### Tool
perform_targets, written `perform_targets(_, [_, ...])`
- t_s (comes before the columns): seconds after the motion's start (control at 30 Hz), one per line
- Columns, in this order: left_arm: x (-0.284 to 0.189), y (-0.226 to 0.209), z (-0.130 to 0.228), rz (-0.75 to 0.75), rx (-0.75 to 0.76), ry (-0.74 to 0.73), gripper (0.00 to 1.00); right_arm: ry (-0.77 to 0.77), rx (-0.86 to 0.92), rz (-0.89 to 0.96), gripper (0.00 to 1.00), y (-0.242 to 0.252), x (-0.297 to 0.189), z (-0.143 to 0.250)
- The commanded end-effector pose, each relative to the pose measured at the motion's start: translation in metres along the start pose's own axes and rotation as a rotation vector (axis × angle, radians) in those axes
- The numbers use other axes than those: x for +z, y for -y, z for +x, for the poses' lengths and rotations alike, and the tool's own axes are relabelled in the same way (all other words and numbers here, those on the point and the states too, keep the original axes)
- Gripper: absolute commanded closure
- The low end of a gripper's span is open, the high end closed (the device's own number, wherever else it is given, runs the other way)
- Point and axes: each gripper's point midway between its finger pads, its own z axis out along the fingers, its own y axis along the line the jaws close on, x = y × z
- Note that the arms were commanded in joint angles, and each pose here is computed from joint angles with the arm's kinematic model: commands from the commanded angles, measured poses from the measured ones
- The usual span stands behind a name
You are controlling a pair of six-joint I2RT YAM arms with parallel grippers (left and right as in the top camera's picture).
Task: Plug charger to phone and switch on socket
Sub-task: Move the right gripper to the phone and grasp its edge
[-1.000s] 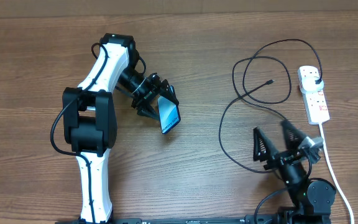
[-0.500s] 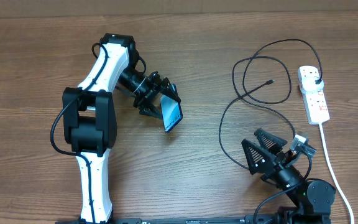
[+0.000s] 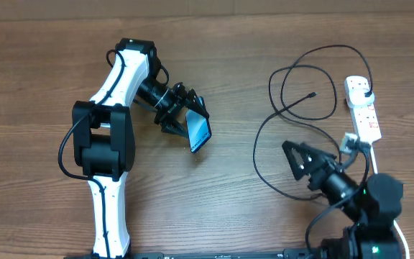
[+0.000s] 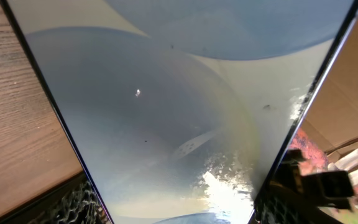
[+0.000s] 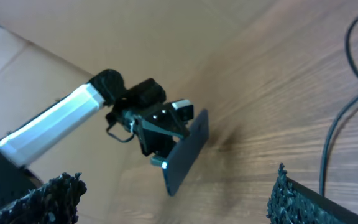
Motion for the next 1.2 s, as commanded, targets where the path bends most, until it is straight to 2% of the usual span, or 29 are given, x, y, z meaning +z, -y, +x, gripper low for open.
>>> perform_targets(0.0, [0.0, 0.013, 0.002, 0.04, 0.051, -0.002, 0.34, -0.023, 0.017, 0.101, 0.01, -0.003, 0.017, -0.012])
perform_targets(0.27, [0.0, 0.013, 0.002, 0.04, 0.058, -0.002, 0.34, -0.122, -0.092, 0.262, 0.01, -0.013, 0.078, 0.024])
perform_targets(0.5, [0.0, 0.013, 0.002, 0.04, 0.066, -0.002, 0.34, -0.162, -0.182, 0.141, 0.0, -0.049, 0.131, 0.074])
perform_targets(0.73, [0.0, 0.013, 0.002, 0.04, 0.067, -0.002, 0.34, -0.209, -0.194, 0.166, 0.0, -0.029, 0.165, 0.104])
perform_targets(0.9, [0.0, 0.013, 0.002, 0.04, 0.067, -0.002, 0.34, -0.202, -0.165, 0.19, 0.0, -0.014, 0.182, 0.114])
perform_targets(1.07, [0.0, 0.013, 0.002, 0.04, 0.067, -0.002, 0.33, -0.115, -0.069, 0.292, 0.0, 0.002, 0.186, 0.118])
perform_targets(1.17, [0.0, 0.013, 0.002, 0.04, 0.068, -0.001, 0.33, -0.067, -0.084, 0.302, 0.0, -0.002, 0.186, 0.123])
